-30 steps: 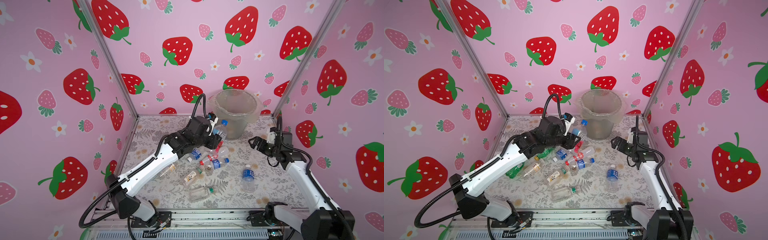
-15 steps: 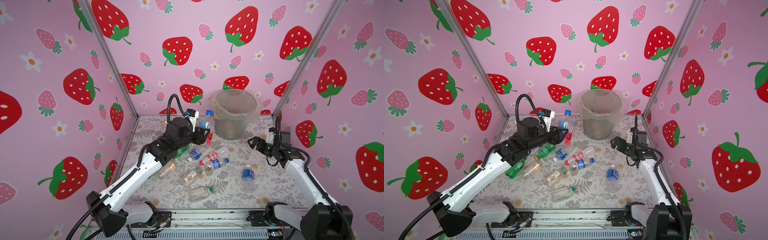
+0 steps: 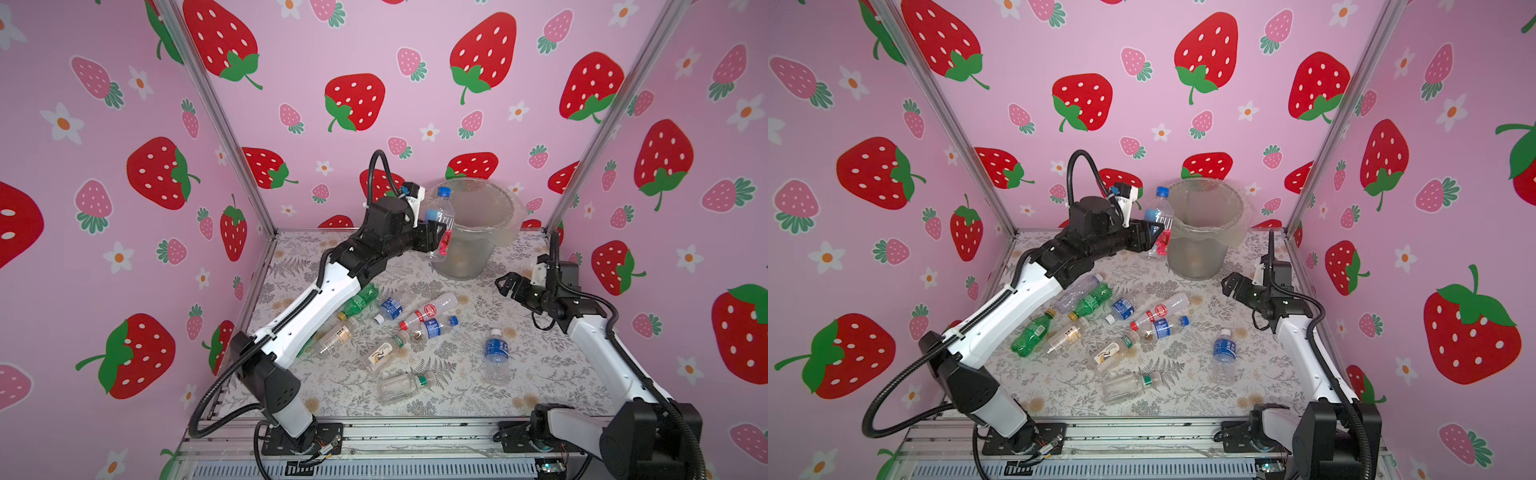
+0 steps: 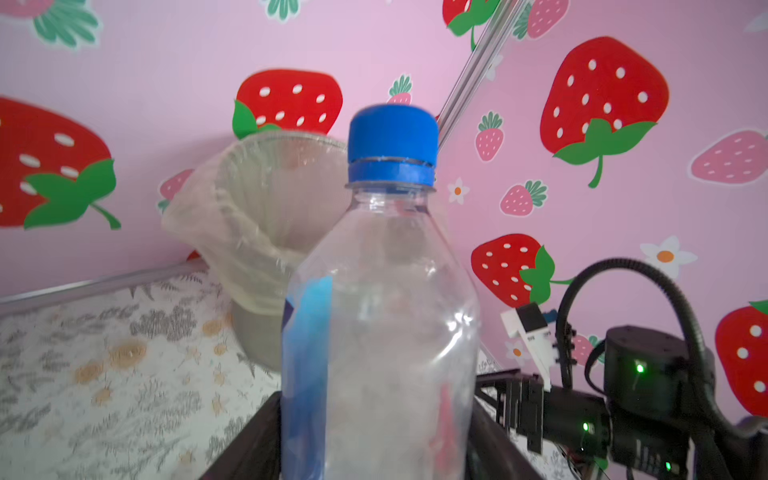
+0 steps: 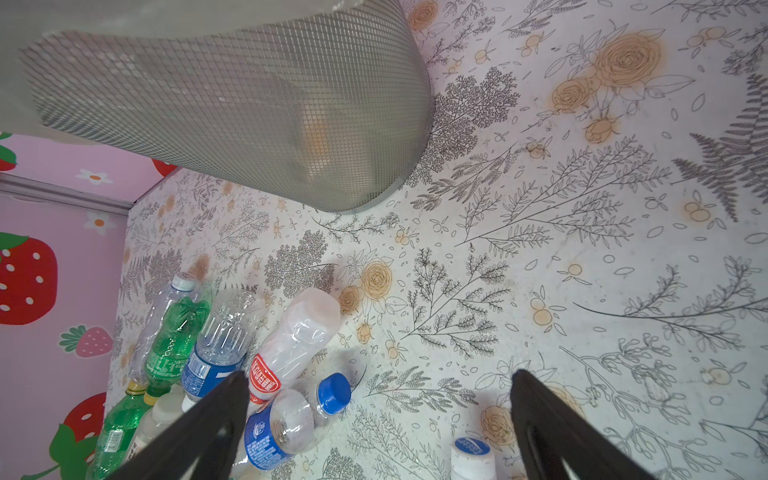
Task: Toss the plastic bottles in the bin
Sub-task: 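Lift the blue-capped clear bottle and carry it over the bin with the left gripper, then open the left gripper over the bin to drop the bottle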
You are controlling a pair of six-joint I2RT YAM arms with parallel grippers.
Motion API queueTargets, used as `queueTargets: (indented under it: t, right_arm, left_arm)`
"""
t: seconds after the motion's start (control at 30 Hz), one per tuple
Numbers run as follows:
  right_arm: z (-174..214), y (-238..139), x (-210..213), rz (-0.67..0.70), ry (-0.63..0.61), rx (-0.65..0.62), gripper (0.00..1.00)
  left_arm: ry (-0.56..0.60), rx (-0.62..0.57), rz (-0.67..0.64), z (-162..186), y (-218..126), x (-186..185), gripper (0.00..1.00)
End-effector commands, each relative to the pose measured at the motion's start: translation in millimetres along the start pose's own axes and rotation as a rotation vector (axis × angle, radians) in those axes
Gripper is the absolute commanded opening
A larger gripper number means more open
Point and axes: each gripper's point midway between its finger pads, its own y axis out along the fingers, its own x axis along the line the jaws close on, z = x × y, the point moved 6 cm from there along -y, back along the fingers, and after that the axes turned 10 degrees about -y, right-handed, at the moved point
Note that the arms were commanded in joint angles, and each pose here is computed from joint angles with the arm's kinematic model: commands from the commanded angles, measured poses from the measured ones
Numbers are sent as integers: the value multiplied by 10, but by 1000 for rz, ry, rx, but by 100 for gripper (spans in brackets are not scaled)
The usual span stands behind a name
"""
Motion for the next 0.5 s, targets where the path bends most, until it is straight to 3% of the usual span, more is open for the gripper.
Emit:
queueTargets:
  t: [0.0, 0.13, 0.2, 0.23, 0.47]
  right_arm:
    - [-135, -51, 0, 17, -21, -42, 99]
    - [-129, -53, -1, 15, -18, -33, 99]
    - [-122, -69, 10, 7, -19, -33, 99]
    - [-124, -84, 16, 6, -21, -34, 99]
    - [-190, -261, 58, 21, -46, -80, 99]
  left_arm:
    - [33, -67, 36, -362, 248, -122, 72]
    - [3, -144, 62, -568, 793, -17, 86]
    - [-47, -209, 84, -638, 968, 115, 99]
    - [-75, -239, 95, -677, 1021, 189, 99]
    - [-27, -354, 164, -992, 628, -74, 99]
